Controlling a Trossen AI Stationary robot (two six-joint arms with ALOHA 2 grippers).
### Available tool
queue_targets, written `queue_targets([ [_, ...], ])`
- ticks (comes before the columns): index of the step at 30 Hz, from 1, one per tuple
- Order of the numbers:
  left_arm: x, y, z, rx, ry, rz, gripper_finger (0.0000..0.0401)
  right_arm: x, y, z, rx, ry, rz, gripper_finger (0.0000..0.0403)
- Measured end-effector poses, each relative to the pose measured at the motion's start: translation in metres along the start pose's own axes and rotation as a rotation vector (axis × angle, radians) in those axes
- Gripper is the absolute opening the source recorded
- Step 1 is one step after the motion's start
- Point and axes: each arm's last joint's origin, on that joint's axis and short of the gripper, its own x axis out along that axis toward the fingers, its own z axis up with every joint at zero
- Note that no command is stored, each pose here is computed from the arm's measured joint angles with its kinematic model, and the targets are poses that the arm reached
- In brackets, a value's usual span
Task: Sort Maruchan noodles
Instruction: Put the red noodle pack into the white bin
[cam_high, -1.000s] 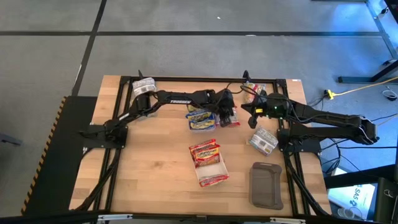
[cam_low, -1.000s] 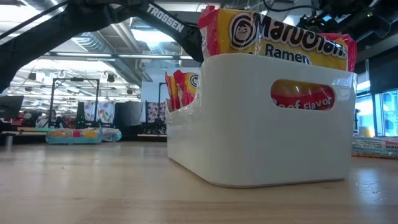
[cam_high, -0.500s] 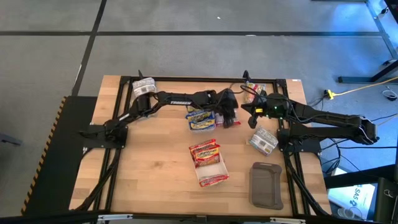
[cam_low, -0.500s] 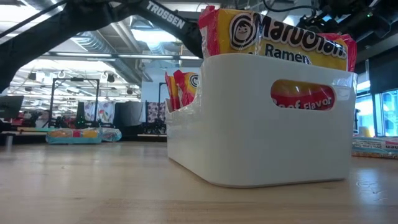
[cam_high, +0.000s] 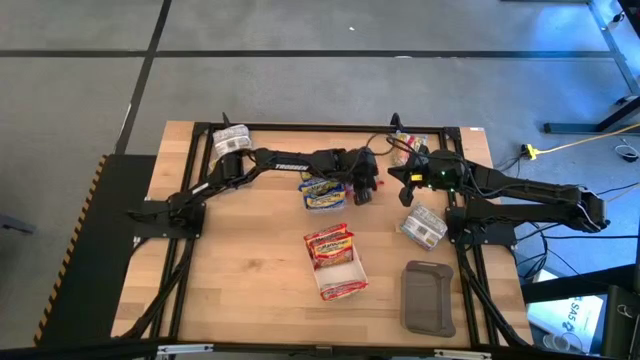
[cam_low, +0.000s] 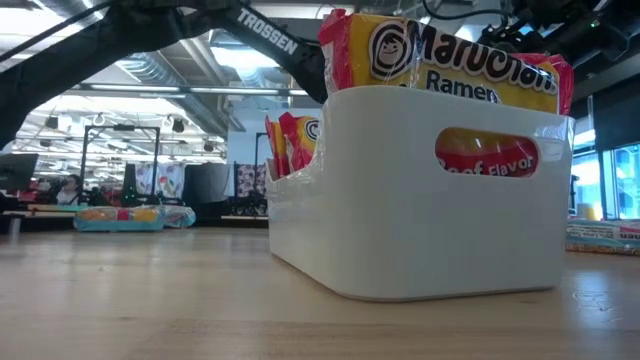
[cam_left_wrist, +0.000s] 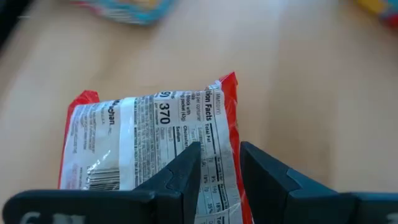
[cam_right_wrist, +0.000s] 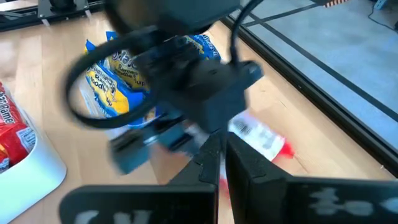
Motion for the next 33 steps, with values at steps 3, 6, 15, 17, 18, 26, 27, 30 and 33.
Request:
queue_targets([
  [3, 0.001, 0.018, 0.000, -0.029, -0.002, 0.080, 0.0105, 0.000, 0.000, 0.000, 0.005, 0.000, 0.000, 0.0003],
  [6, 0.001, 0.036, -0.003, -0.080, 0.012, 0.169, 0.0105, 0.000, 0.000, 0.000, 0.006, 0.001, 0.000, 0.0003],
  [15, -0.020, 0.042, 0.022, -0.198, -0.086, 0.007, 0.0099, 0.000, 0.000, 0.000, 0.006, 0.002, 0.000, 0.0003],
  [17, -0.039, 0.041, 0.036, -0.195, -0.092, -0.019, 0.0099, 0.000, 0.000, 0.000, 0.006, 0.004, 0.000, 0.0003],
  [18, -0.046, 0.044, 0.041, -0.202, -0.089, -0.020, 0.0099, 0.000, 0.000, 0.000, 0.006, 0.004, 0.000, 0.0003],
  [26, -0.030, 0.064, 0.026, -0.288, 0.016, -0.096, 0.0099, 0.000, 0.000, 0.000, 0.009, -0.002, 0.000, 0.0003],
  [27, -0.026, 0.062, 0.024, -0.287, 0.022, -0.103, 0.0099, 0.000, 0.000, 0.000, 0.010, -0.002, 0.000, 0.0003],
  [30, -0.024, 0.056, 0.019, -0.276, 0.074, -0.117, 0.0099, 0.001, 0.000, 0.001, 0.011, -0.003, -0.001, 0.0003],
  [33, -0.042, 0.052, 0.026, -0.203, 0.077, -0.082, 0.0097, 0.006, 0.000, -0.001, 0.009, 0.016, -0.012, 0.0003],
])
